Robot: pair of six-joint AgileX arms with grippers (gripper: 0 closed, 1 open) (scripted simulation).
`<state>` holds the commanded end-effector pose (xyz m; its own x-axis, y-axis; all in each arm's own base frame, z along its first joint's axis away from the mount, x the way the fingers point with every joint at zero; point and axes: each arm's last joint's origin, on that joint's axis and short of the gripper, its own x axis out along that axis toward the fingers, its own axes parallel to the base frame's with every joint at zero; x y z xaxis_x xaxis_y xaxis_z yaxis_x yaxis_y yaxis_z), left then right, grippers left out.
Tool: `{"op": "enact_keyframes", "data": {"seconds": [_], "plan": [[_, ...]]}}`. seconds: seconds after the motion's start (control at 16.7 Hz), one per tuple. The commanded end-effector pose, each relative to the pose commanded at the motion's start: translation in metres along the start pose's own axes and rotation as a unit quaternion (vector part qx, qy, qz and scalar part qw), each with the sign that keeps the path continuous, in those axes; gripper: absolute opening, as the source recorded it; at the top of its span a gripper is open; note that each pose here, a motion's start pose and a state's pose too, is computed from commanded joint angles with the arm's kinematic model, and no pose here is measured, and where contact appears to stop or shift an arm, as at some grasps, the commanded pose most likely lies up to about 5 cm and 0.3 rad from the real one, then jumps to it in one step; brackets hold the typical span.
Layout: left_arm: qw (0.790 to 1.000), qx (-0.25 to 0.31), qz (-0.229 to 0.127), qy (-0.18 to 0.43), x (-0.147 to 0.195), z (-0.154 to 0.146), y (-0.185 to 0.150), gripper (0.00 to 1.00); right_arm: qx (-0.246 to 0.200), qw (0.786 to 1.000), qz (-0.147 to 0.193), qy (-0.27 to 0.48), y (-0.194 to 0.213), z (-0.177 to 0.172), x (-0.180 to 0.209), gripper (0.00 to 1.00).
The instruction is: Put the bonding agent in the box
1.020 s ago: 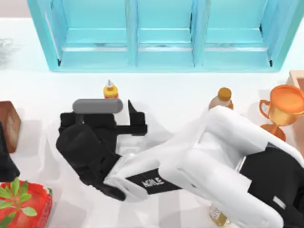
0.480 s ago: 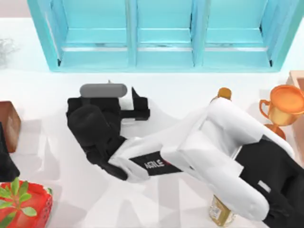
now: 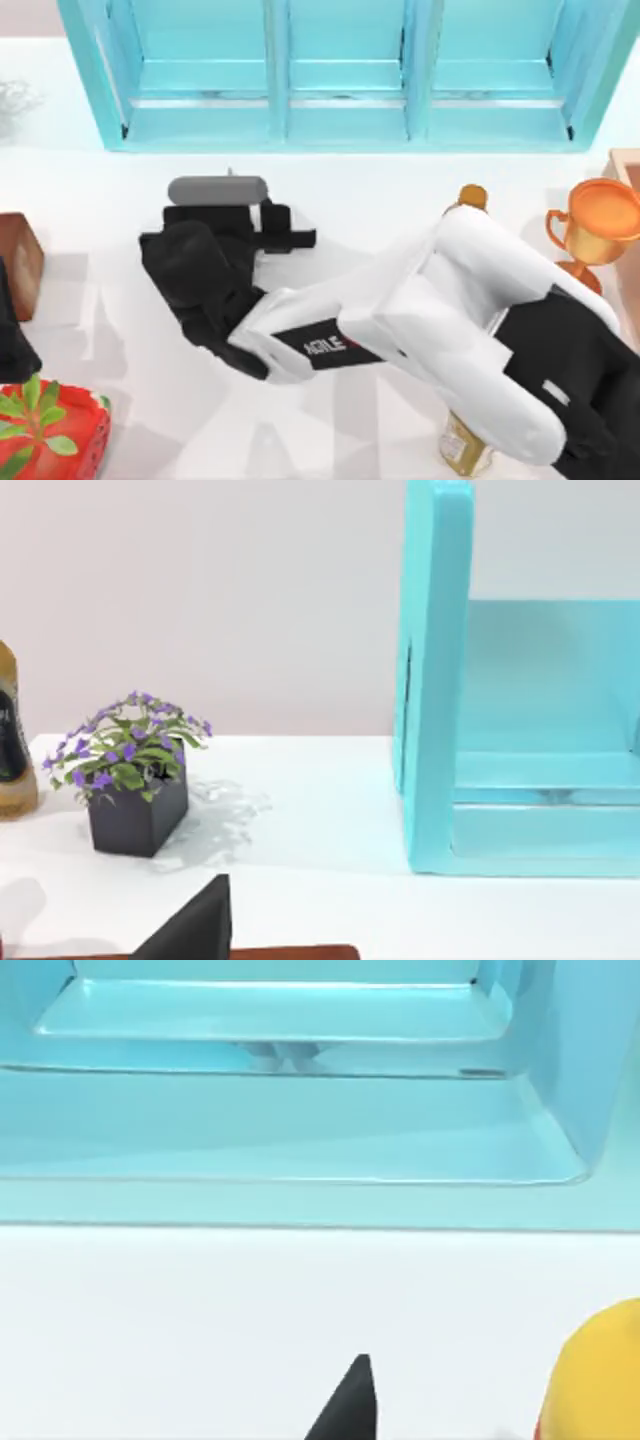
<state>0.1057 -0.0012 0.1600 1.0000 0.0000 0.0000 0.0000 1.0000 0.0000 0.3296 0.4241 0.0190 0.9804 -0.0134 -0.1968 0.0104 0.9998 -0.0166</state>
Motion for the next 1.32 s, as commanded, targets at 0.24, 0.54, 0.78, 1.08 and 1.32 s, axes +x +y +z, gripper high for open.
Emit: {"op": "enact_keyframes", "data": {"seconds": [0.24,0.54,0.78,1.08,1.32], "plan": [[1.0,0.0,0.0,0.0,0.0,0.0,0.0,1.0,0.0,1.0,0.0,0.0,0.0,0.0,0.0,0.1],[1.0,0.0,0.0,0.0,0.0,0.0,0.0,1.0,0.0,1.0,0.0,0.0,0.0,0.0,0.0,0.0],[1.0,0.0,0.0,0.0,0.0,0.0,0.0,1.0,0.0,1.0,0.0,0.0,0.0,0.0,0.0,0.0],[1.0,0.0,0.0,0.0,0.0,0.0,0.0,1.0,0.004,1.0,0.001,-0.003,0.002,0.028,-0.005,0.0],[1.0,0.0,0.0,0.0,0.0,0.0,0.0,1.0,0.004,1.0,-0.001,-0.003,0.001,0.078,-0.014,0.0]]}}
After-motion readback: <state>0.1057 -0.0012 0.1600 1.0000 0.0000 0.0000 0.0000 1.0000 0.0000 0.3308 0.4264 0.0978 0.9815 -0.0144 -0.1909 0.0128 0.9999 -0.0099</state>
